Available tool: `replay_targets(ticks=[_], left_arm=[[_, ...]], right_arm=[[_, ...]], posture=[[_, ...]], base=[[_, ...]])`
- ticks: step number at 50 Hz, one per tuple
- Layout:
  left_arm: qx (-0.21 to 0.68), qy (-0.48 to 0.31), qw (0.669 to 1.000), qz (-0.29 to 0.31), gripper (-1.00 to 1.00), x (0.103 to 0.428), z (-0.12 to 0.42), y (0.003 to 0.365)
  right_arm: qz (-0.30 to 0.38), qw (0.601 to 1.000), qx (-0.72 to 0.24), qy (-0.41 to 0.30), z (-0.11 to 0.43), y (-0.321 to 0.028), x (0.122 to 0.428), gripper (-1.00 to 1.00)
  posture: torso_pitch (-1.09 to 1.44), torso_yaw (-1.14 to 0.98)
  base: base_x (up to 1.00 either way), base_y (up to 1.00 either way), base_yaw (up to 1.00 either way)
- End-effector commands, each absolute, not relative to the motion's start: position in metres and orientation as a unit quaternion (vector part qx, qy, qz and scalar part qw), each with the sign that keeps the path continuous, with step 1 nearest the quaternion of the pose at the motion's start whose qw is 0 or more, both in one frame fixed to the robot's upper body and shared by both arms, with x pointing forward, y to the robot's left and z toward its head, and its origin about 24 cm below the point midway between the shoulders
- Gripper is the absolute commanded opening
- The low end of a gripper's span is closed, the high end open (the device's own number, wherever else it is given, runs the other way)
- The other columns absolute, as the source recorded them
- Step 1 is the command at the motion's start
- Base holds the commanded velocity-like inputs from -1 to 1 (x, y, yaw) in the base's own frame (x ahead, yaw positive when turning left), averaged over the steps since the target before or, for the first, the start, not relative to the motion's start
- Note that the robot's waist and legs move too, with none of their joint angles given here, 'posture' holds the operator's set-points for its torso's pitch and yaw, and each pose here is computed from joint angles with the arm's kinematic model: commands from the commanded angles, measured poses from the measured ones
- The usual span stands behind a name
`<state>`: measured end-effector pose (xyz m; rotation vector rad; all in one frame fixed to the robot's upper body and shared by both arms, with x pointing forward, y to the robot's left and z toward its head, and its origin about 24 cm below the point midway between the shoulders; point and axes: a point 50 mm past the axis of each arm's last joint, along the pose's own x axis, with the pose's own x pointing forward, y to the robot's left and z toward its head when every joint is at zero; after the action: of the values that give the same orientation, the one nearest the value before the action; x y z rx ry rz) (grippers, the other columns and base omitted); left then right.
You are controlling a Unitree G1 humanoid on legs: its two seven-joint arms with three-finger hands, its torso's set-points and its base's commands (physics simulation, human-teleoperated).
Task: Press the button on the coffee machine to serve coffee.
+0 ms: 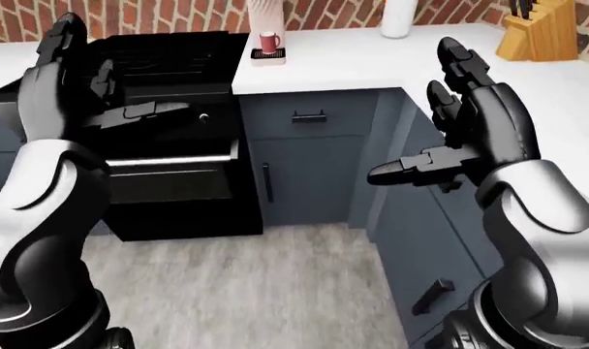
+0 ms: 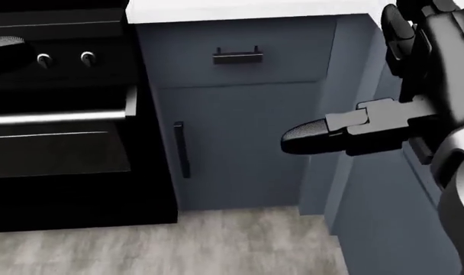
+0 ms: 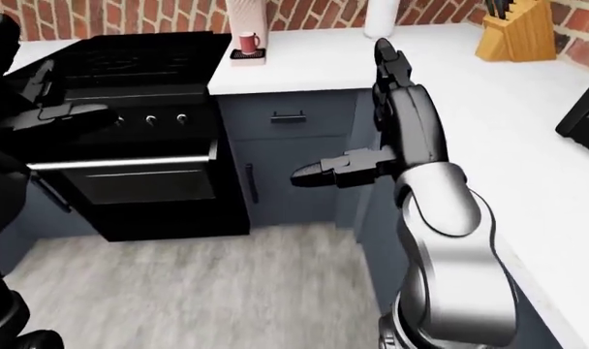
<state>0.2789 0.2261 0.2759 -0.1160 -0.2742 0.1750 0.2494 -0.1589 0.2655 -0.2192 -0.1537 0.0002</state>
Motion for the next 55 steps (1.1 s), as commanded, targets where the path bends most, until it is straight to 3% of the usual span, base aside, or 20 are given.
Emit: replay_targets(ticks=[1,55], left_arm=[[-0.056,-0.176,0.979,0.08,1.0,0.274,0.2897,0.2236],[-0.057,-0.172,0.981,0.067,1.0,0.2718,0.2875,0.2216]], right_arm=[[-0.01,0.987,-0.112,-0.115,0.2773,-0.1605,0.2458,1.0],[-0.009,0.987,-0.114,-0.112,0.2733,-0.1575,0.2503,1.0]], posture=[[0.0,0.0],[0.0,0.0]], base=[[0.33,0.0,0.0],[0.46,0.0,0.0]])
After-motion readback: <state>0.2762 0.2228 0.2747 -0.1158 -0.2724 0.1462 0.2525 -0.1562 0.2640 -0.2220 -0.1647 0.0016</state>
